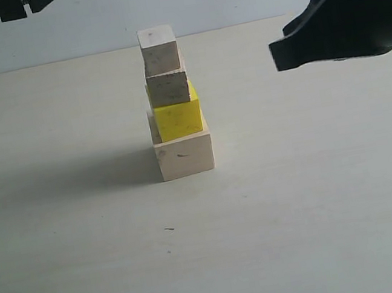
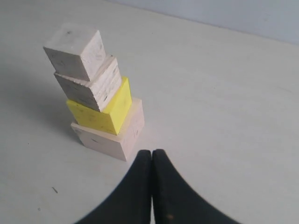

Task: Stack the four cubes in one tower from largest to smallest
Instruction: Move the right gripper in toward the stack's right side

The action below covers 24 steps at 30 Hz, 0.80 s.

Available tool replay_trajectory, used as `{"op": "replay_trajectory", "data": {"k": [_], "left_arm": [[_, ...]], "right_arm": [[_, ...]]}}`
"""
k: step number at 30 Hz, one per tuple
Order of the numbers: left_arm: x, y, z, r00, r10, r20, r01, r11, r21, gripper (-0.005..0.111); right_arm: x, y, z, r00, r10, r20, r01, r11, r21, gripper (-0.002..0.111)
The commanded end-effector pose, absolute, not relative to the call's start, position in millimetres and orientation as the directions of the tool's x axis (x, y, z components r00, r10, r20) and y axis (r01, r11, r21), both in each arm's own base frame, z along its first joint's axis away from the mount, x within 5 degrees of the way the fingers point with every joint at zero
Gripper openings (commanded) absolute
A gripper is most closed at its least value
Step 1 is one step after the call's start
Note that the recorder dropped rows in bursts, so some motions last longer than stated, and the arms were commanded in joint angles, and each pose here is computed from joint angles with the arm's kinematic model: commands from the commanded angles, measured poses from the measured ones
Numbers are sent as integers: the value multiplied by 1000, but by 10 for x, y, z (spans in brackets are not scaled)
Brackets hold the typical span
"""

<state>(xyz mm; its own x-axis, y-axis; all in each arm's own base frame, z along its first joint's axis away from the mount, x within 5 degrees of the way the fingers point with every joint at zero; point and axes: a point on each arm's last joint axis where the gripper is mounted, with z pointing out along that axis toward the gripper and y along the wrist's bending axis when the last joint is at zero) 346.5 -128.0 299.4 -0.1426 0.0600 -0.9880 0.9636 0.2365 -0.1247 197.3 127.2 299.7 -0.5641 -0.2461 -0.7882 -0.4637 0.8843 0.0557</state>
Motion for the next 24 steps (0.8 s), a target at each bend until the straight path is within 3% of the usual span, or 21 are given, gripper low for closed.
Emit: {"op": "replay_trajectory", "data": {"k": [1,4,17,24], "left_arm": [[3514,-1223,2970,-348,55,-936,889,337,-311,0],[3559,-1192,2902,-468,55,-882,812,420,-404,0],[3508,-1124,2547,-710,-44,-702,576,536,-617,0],[3476,-1153,2514,-781,-97,-617,489,519,-701,0]], "right_arm": [[2174,1421,2817,-548,-240,-801,-477,877,64,0],[2294,1460,2777,-536,-221,-815,-470,880,71,0],[3000,1404,2499,-570,-151,-808,-358,930,78,0],[3163,1488,2359,-625,-111,-773,-322,939,125,0]]}}
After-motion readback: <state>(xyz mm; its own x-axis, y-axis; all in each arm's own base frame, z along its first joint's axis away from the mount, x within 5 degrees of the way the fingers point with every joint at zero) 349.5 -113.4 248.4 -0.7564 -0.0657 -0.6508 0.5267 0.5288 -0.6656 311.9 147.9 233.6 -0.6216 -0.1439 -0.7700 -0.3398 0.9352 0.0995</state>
